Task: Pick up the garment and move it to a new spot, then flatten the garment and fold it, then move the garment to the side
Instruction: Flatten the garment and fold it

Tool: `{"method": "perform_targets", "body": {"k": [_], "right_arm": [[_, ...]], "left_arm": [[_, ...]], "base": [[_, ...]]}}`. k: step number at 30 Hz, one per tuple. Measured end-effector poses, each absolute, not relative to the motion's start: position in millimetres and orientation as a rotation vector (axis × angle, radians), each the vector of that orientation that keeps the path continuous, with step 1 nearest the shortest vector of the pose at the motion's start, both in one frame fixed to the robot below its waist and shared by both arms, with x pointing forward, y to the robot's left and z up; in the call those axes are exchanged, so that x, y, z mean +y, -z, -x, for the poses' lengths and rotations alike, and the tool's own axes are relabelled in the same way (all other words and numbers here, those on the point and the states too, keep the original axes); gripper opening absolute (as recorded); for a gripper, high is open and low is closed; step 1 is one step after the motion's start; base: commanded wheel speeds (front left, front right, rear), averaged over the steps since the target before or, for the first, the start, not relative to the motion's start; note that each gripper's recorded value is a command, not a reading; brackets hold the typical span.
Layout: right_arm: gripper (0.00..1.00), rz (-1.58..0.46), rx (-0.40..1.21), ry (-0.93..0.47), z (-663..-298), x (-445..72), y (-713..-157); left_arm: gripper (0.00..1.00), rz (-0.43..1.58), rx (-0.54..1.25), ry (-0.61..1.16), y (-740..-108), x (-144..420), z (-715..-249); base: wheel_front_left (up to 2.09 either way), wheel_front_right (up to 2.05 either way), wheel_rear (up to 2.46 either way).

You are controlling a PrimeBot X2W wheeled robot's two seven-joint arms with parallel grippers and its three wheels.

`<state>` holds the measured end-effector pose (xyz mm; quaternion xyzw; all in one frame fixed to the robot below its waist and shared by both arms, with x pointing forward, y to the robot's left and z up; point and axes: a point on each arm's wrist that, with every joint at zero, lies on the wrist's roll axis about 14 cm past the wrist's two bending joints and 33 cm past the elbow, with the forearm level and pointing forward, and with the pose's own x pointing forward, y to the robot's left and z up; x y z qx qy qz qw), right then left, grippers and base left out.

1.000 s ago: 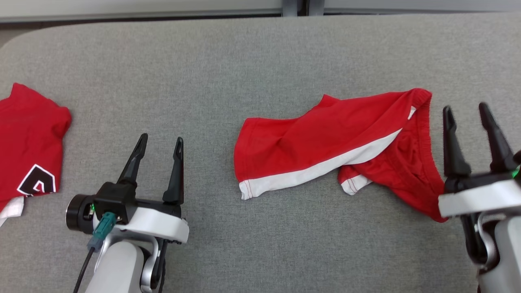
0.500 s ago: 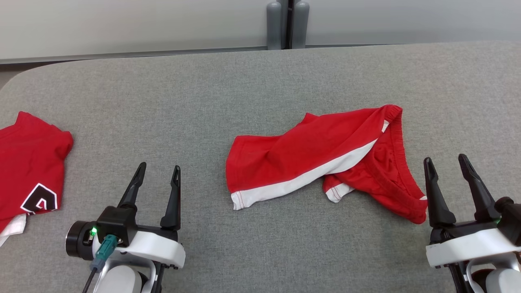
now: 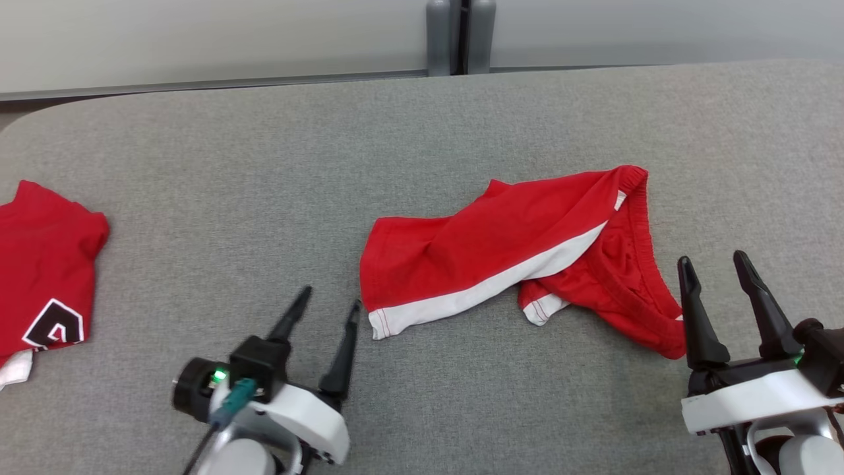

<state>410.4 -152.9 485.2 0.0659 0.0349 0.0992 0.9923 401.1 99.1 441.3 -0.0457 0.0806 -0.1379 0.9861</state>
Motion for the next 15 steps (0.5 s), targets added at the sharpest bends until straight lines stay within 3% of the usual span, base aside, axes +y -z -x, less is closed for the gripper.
{"method": "perform_targets", "body": {"k": [7,9,15], "right_arm": [[1.0,-0.154,0.095,-0.183,-410,-155,-477],[1.0,-0.156,0.103,-0.169,-410,-159,-473],[1.0,-0.165,0.122,-0.127,-409,-172,-464]], "left_arm": [[1.0,0.163,0.387,0.393,-392,58,-387],[0.0,0.182,0.39,0.391,-390,56,-393],[0.0,0.219,0.32,0.343,-397,67,-418]], "base": [[0.0,0.0,0.0],[0.0,0.0,0.0],[0.0,0.0,0.0]]}}
